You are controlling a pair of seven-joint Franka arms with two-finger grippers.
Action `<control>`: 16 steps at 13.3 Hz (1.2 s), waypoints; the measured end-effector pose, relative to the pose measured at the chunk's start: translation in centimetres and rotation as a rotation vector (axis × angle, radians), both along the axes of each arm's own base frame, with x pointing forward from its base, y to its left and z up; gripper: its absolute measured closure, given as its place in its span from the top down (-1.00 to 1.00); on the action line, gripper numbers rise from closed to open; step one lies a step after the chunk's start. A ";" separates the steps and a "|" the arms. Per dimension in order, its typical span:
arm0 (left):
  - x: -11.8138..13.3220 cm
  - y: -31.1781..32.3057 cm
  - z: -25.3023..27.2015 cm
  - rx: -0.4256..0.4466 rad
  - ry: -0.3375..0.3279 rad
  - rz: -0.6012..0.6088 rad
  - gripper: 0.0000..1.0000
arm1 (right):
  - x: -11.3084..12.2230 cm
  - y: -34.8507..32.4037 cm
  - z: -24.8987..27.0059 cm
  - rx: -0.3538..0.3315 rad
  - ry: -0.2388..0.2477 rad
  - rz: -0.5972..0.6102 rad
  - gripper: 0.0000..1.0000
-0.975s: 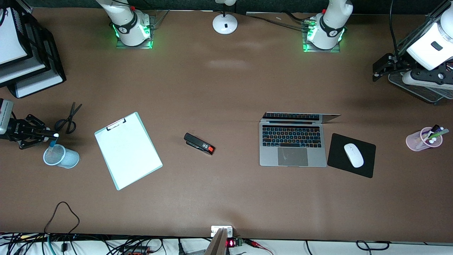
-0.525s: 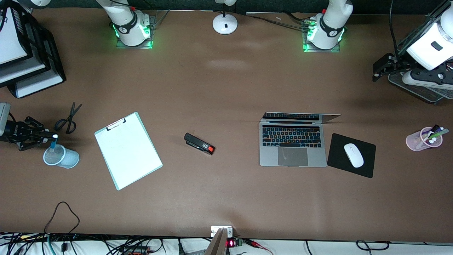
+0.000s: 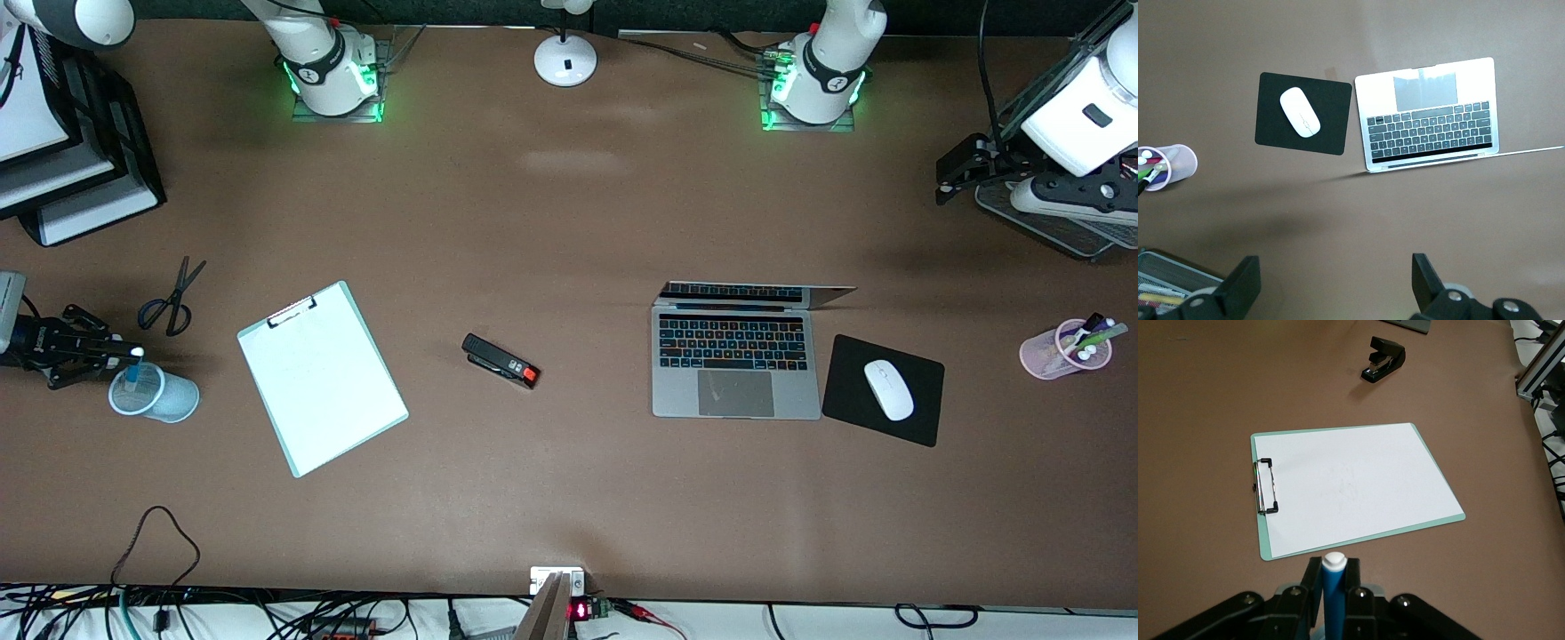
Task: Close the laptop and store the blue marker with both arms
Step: 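Lower the blue marker into the light blue cup with the right gripper, then open the right gripper and raise it away from the cup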
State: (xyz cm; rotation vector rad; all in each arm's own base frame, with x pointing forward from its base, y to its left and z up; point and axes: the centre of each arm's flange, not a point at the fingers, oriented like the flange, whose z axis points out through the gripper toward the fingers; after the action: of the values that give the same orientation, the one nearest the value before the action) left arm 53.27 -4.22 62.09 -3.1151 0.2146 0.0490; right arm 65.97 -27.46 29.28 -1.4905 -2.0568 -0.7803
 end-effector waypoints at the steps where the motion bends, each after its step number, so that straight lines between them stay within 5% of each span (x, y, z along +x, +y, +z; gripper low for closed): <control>1: 0.0 0.0 0.0 0.000 0.000 0.000 1.00 | 0.0 0.0 -0.8 0.007 0.008 -0.001 -0.64; 10: 0.0 0.0 0.0 0.000 0.000 0.000 1.00 | 0.0 -1.6 -3.2 0.015 0.017 -0.020 -0.59; 16: 0.0 0.0 0.0 0.000 0.000 0.000 1.00 | 0.2 -2.1 -1.3 -0.013 0.139 -0.178 0.70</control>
State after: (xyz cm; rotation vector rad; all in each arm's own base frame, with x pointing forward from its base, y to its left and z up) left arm 53.27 -4.21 62.10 -3.1151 0.2141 0.0489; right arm 66.21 -29.59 27.98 -1.7026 -1.8499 -0.7093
